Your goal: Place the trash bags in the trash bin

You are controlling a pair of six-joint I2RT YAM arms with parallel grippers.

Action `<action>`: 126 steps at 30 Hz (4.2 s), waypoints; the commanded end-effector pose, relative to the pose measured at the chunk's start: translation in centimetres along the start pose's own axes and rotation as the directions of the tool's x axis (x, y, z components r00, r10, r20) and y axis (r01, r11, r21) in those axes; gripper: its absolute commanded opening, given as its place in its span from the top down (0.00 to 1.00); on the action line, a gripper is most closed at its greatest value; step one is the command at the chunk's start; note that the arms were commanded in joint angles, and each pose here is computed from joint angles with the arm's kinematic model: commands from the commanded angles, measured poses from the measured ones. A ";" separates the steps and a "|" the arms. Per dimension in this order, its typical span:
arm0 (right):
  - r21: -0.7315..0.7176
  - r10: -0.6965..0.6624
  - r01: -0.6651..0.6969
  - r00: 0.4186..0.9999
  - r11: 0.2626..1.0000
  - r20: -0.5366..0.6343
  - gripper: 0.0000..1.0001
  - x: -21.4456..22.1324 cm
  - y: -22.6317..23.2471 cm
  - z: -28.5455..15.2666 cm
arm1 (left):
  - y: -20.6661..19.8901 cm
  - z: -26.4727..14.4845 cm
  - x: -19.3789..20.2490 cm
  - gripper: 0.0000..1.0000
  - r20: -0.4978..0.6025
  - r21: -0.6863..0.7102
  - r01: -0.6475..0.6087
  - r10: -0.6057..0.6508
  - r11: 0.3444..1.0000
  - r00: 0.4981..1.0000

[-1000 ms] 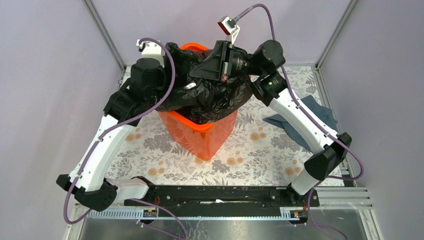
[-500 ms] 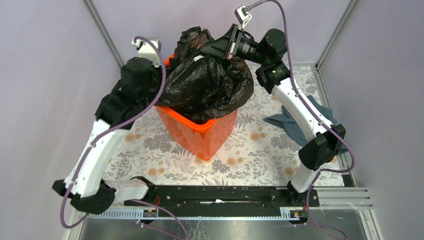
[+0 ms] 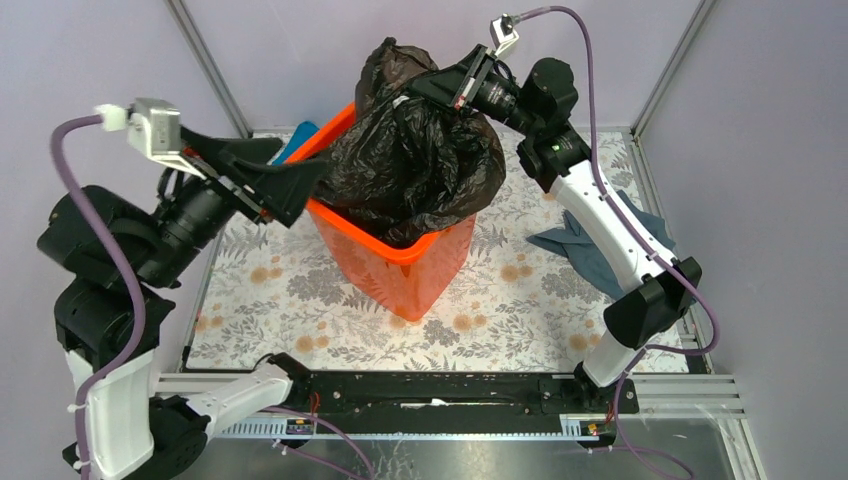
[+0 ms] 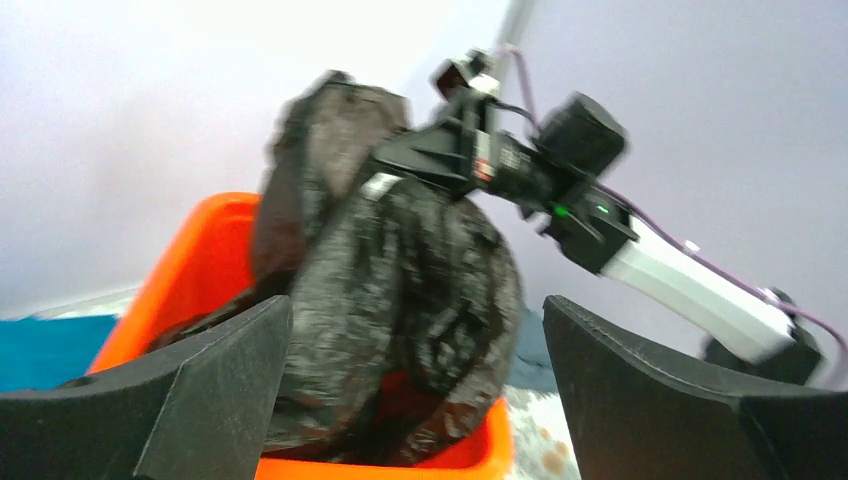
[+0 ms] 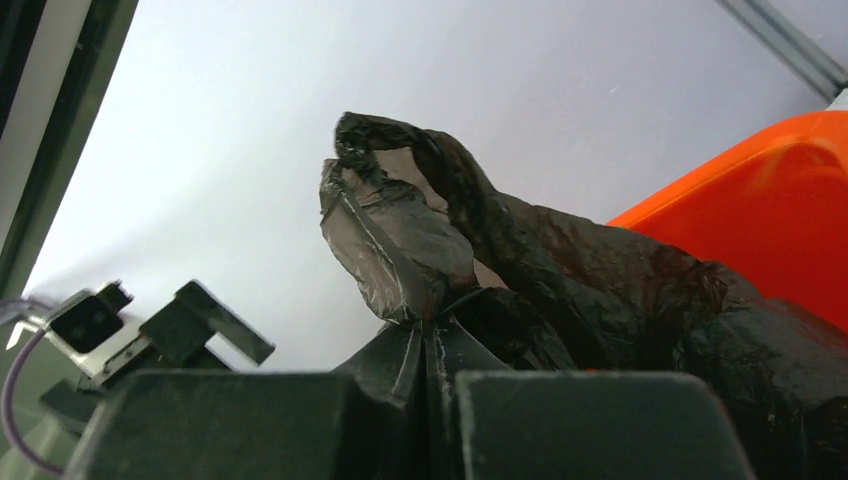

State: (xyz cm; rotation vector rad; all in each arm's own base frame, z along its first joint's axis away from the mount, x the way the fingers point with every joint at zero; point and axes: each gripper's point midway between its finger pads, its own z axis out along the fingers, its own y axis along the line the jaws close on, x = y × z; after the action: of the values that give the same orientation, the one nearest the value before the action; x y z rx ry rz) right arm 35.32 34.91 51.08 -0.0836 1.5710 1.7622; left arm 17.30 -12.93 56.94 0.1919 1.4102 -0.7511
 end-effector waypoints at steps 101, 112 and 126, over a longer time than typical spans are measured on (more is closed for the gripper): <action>-0.134 0.036 -0.036 0.999 0.990 0.001 1.00 2.4 4.3 -1.4 | -3.0 11.5 8.7 0.28 -0.197 -0.089 -0.050 0.032 0.995 0.980; -0.153 0.026 -0.027 1.000 0.988 -0.007 1.00 2.8 5.5 -1.5 | -0.4 13.5 12.3 0.51 -0.261 -0.208 -0.100 0.043 0.973 0.964; -0.166 0.032 -0.033 0.999 0.985 -0.013 1.00 3.0 5.7 -1.6 | 0.5 10.4 10.1 0.36 -0.184 -0.215 -0.045 0.005 0.975 0.983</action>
State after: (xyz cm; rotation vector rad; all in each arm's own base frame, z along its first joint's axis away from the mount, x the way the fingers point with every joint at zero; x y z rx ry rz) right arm 31.75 35.88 49.90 -0.0608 1.5681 1.8780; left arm 24.95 -21.59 47.70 0.1608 1.7020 -0.5458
